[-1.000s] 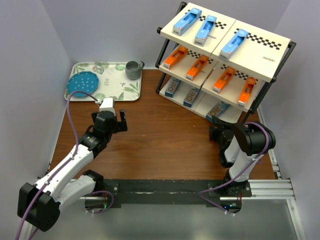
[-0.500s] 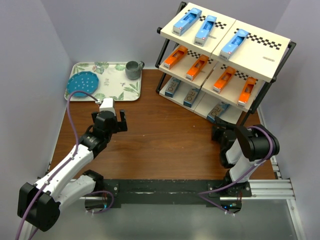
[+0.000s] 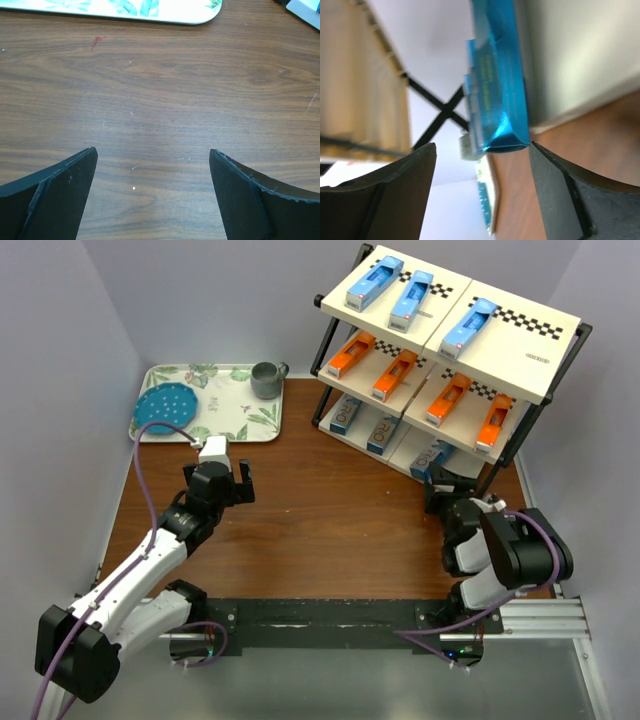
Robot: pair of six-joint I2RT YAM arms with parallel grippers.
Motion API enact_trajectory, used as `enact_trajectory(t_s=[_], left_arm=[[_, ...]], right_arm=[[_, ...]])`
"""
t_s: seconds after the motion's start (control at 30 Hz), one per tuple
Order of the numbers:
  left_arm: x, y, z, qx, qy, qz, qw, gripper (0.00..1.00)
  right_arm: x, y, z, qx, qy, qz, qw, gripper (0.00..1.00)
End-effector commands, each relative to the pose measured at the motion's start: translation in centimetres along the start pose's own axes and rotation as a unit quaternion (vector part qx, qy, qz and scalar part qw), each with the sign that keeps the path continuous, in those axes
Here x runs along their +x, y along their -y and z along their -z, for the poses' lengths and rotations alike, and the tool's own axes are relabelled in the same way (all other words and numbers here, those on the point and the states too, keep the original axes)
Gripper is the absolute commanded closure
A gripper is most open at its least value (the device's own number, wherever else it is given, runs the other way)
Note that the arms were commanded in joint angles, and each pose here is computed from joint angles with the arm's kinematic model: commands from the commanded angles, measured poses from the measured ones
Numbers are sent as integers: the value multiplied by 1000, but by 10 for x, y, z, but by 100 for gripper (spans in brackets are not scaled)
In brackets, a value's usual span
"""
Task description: Place and organize the toothpastes onto the shelf
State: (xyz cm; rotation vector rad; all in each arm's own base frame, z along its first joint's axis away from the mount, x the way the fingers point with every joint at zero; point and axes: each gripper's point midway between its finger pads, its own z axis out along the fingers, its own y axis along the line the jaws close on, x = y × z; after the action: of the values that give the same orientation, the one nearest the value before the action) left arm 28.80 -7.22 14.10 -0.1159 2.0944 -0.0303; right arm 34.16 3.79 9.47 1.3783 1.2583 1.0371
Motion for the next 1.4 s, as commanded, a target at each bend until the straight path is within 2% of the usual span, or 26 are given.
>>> enact_trajectory(t_s=[0.0, 0.1, 0.17, 0.3, 0.33, 0.43, 0.6, 0.7, 0.9, 1.03, 1.17, 1.2, 1.27, 1.3, 1.37], left_arm=[[-6, 1, -2, 2, 16, -6, 1000, 0], [-6, 1, -1, 2, 16, -6, 1000, 0], [-6, 1, -1, 2, 16, -6, 1000, 0], [-7, 1, 0, 2, 18, -4, 1000, 0], [-7, 1, 0, 2, 18, -5, 1000, 0], [-7, 2, 0, 3, 19, -6, 1000, 0], [-7, 3, 0, 9, 18, -5, 1000, 0], [-6, 4, 0, 9, 18, -5, 1000, 0], [-7, 5, 0, 14, 18, -6, 1000, 0], [-6, 7, -1, 18, 16, -8, 1000, 0], [-8, 12, 1, 35, 19, -14, 999, 0], [-8, 13, 2, 39, 20, -16, 999, 0], [-11, 15, 6, 49, 27, -13, 998, 0], [-11, 14, 8, 51, 30, -12, 998, 0], [-20, 14, 17, 60, 48, -7, 997, 0]], right_arm=[[0, -11, 20, -28, -10, 24, 999, 19], [-1, -11, 23, -19, -11, 37, 999, 18], [-4, -38, 19, -50, 1, 43, 998, 18], [-7, -19, 20, 20, 5, 87, 996, 16], [-7, -20, 21, 24, 3, 121, 992, 15], [4, -31, 22, 10, -30, 166, 986, 15], [29, -36, 20, -16, -94, 186, 978, 14], [32, -28, 23, -12, -102, 202, 974, 14], [50, -17, 40, 3, -145, 290, 946, 11], [61, -4, 55, 7, -173, 375, 911, 10], [56, 6, 72, 33, -189, 425, 884, 9], [55, -5, 78, 16, -186, 429, 884, 8], [46, -4, 91, 34, -192, 458, 867, 7], [39, -19, 98, 19, -175, 467, 867, 6], [25, -26, 114, 33, -169, 503, 847, 5]])
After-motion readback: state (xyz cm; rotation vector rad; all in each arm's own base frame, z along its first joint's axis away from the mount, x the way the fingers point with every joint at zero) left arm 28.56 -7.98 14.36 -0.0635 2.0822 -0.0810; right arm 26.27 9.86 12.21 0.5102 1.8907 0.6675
